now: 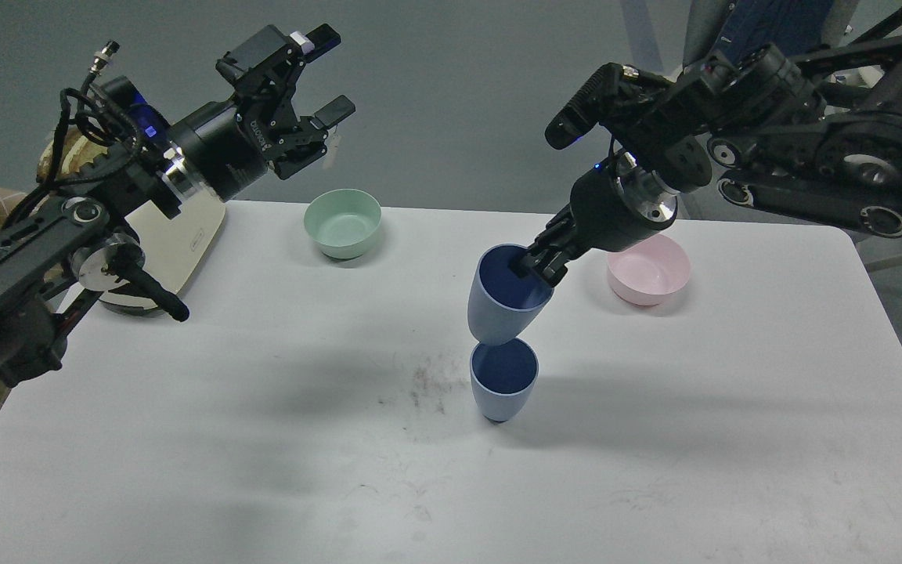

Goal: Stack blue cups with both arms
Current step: 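Move the held cup over the centered blue cup and lower it inside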

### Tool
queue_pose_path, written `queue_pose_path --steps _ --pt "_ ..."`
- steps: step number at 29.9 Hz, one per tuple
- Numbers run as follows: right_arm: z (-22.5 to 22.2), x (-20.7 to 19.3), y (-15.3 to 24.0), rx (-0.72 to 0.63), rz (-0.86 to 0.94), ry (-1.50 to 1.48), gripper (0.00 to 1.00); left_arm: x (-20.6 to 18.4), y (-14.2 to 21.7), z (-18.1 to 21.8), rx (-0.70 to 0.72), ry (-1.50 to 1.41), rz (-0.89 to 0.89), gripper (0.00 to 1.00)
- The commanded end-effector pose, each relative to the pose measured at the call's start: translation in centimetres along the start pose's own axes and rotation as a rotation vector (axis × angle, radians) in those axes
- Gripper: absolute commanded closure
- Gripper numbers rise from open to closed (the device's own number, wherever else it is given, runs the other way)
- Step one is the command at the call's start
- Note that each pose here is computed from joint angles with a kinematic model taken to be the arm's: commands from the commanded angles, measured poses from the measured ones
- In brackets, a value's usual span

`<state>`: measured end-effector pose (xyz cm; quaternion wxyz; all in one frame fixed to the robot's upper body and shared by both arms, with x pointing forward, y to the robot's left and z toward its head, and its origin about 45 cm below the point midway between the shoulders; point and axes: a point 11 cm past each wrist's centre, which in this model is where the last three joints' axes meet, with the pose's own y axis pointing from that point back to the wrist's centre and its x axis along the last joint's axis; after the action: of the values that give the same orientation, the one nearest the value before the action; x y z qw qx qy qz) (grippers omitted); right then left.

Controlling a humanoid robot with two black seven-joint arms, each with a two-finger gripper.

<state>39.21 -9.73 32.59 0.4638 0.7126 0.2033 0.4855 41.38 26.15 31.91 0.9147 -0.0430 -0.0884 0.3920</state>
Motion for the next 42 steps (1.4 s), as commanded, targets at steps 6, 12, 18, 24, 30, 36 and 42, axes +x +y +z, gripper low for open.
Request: queue_pose_path --steps 6,12,18,24,30,36,42 --pt "-0.2 -0.1 0.1 -0.026 -0.05 0.034 1.0 0.0 0.0 0.0 0.0 0.0 0.0 0.04" --pt "-0.8 -0.9 -0.4 -0.012 -0.085 0.041 1.0 0.0 0.0 0.0 -0.002 0.0 0.0 0.04" --pt "-1.1 -1.1 -0.8 -0.006 -0.098 0.048 1.0 0.1 0.1 0.1 -0.001 -0.003 0.003 0.04" --pt "-0.7 -2.0 -1.1 -0.011 -0.118 0.037 1.0 0.2 0.1 0.2 -0.006 -0.002 0.006 0.04" --pt "-0.7 -2.2 -1.3 -0.005 -0.115 0.033 1.0 0.2 0.1 0.3 -0.007 -0.002 0.007 0.04" --pt "-0.7 -2.4 -1.5 0.002 -0.114 0.023 1.0 0.2 0.1 0.3 -0.007 -0.002 0.007 0.04" --pt "-0.7 -2.6 -1.7 0.007 -0.118 0.018 1.0 0.3 0.1 0.3 -0.006 -0.003 0.007 0.04"
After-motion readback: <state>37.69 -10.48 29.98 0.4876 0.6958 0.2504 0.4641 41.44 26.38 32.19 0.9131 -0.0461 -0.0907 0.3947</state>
